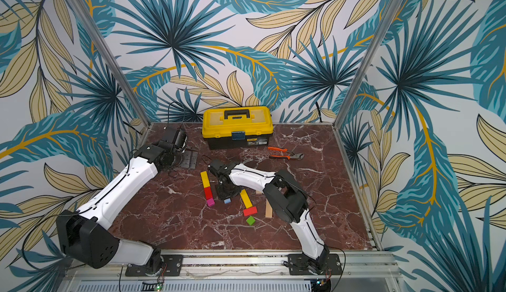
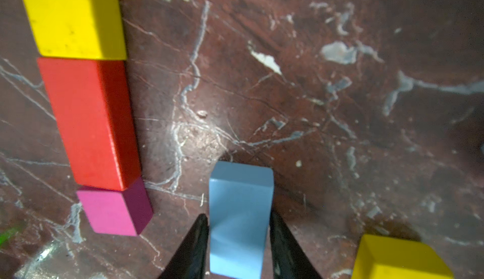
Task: Assemble the letter v with building blocks
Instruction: Place the building block at the center of the board.
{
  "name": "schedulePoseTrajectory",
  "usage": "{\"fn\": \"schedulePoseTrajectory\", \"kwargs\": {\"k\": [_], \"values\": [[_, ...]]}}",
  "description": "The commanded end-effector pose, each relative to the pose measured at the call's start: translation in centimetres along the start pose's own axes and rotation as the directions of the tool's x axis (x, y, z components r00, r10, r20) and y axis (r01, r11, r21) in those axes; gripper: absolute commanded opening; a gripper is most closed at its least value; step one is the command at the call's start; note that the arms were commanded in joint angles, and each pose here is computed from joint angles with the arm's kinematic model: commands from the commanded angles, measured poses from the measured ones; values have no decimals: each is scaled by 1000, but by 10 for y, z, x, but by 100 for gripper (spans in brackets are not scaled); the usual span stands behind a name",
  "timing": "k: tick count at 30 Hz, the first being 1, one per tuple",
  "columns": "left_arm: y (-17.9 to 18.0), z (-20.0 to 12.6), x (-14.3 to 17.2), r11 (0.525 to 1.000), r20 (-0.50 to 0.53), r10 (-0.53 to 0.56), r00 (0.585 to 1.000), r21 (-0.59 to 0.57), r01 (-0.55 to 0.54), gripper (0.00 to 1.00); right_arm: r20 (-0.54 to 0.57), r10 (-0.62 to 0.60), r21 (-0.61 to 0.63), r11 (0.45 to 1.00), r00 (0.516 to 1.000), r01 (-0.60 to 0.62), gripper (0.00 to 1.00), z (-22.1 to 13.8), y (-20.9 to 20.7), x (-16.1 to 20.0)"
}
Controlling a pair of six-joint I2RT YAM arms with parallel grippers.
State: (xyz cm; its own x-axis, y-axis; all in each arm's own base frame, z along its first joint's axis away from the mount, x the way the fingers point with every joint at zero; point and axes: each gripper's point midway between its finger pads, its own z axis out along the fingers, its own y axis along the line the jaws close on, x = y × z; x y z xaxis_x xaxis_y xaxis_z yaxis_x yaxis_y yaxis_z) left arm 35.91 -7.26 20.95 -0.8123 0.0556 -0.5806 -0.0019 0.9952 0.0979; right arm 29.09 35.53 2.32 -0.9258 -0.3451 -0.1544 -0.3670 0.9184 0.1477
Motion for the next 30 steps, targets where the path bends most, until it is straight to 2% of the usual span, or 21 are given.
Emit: {"fn": "schedulePoseTrajectory", "kwargs": {"k": [1,10,13,20,30], "values": [[0,8,2,1000,-11,-5,1000,4,5,99,-24,15,11,1000,1000,-15,46,0,-4,6],[1,6,1,1000,-5,-7,1000,3,7,99,5,11,-92,996,1000,-10,71,-21,8,14],[1,6,1,1000,-4,-8,1000,4,8,99,6,16,-122,992,1000,-15,75,-25,6,24],[0,6,1,1000,-6,-8,1000,9,8,99,-12,33,-242,970,999,-35,79,-18,12,35],[-1,6,1,1000,-6,-8,1000,12,8,99,-12,28,-307,951,1000,-31,80,-14,19,29]]}}
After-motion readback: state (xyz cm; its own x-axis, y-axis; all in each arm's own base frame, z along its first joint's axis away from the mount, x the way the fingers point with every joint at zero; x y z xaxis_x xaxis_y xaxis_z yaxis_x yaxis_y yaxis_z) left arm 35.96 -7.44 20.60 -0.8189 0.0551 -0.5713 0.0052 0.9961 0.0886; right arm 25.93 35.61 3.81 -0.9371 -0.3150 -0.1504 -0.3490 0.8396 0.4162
